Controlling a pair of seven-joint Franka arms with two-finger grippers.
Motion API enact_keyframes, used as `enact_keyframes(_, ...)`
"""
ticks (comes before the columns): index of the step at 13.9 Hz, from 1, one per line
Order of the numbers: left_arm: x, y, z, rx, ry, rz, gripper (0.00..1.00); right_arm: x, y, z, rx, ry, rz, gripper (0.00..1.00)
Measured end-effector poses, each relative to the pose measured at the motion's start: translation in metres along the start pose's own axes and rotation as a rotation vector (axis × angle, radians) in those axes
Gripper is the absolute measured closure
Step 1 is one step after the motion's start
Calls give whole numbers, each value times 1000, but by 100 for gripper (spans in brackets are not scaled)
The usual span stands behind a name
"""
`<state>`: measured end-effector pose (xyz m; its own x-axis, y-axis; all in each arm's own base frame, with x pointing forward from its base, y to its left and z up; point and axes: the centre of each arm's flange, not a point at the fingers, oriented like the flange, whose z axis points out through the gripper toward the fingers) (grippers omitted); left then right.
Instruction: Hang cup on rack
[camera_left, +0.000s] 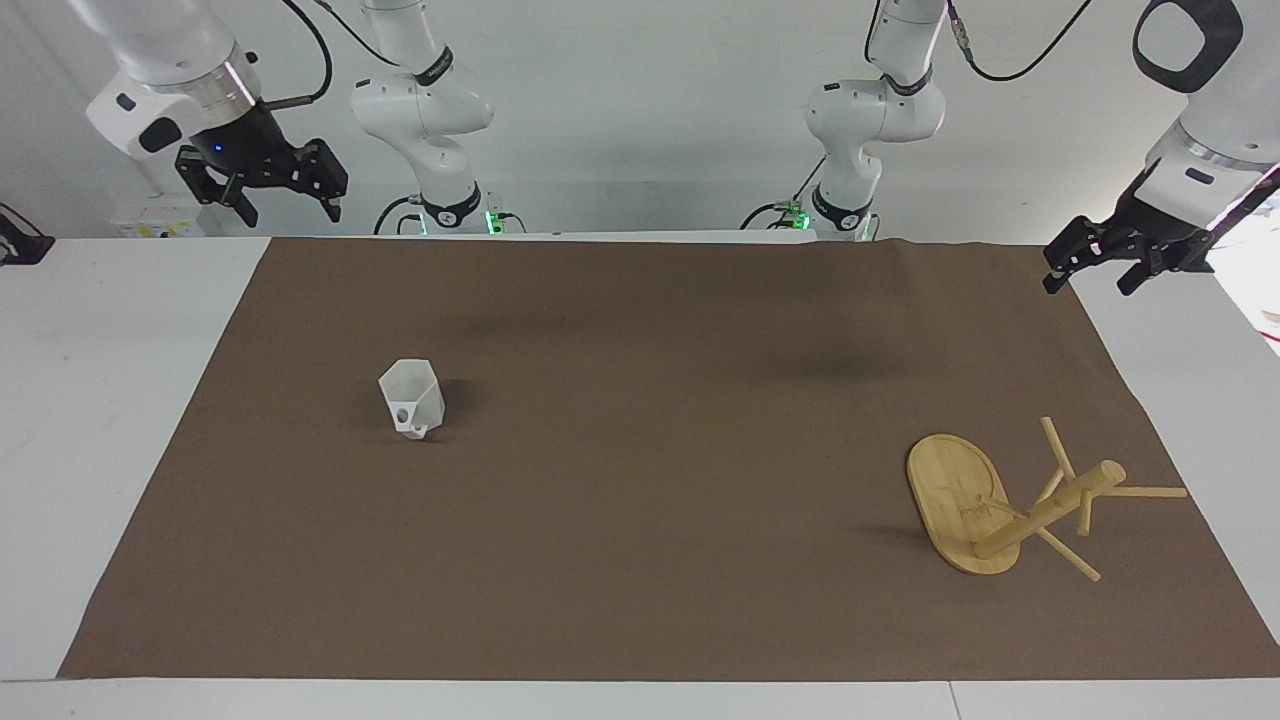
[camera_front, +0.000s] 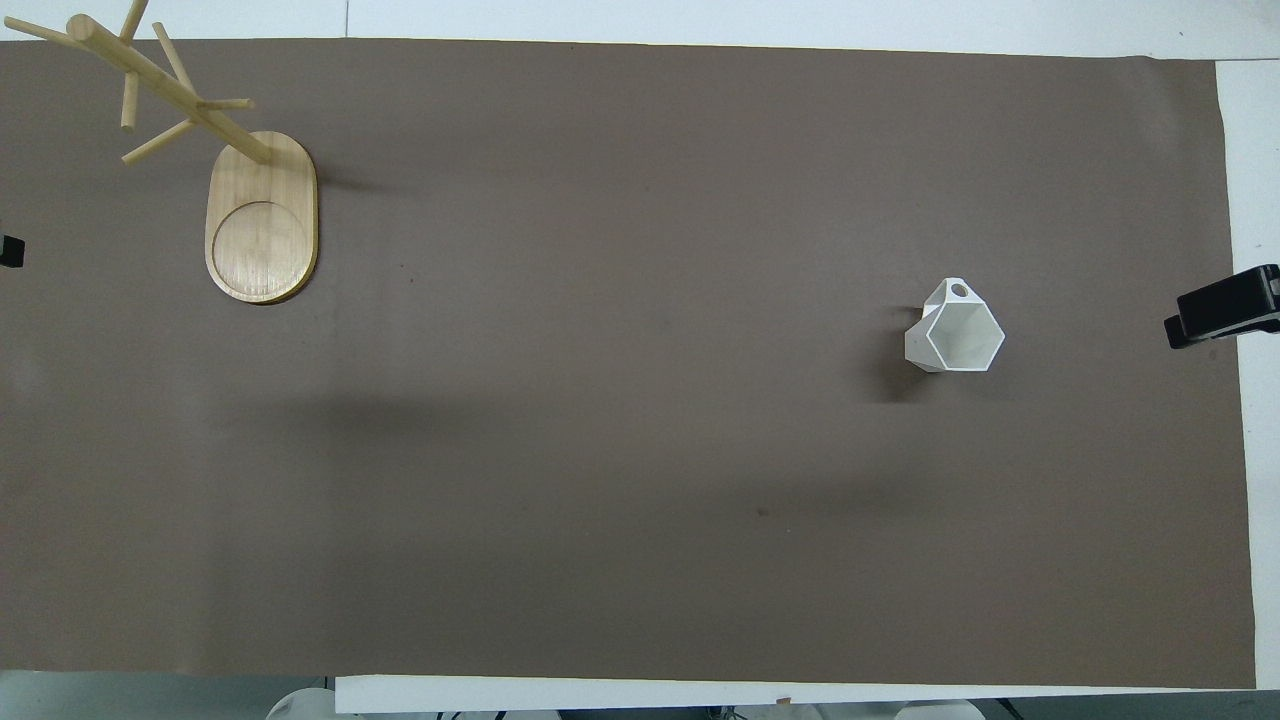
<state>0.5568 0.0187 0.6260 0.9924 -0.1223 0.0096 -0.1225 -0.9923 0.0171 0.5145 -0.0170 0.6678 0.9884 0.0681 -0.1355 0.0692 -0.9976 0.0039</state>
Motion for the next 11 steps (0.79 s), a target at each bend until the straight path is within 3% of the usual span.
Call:
enact_keyframes(8, 0, 0, 0, 0, 0, 0, 0, -1, -2, 5, 2, -16, -5, 1)
enact_keyframes(11, 0, 0, 0, 0, 0, 0, 0, 1, -19, 10, -2, -13, -123, 0)
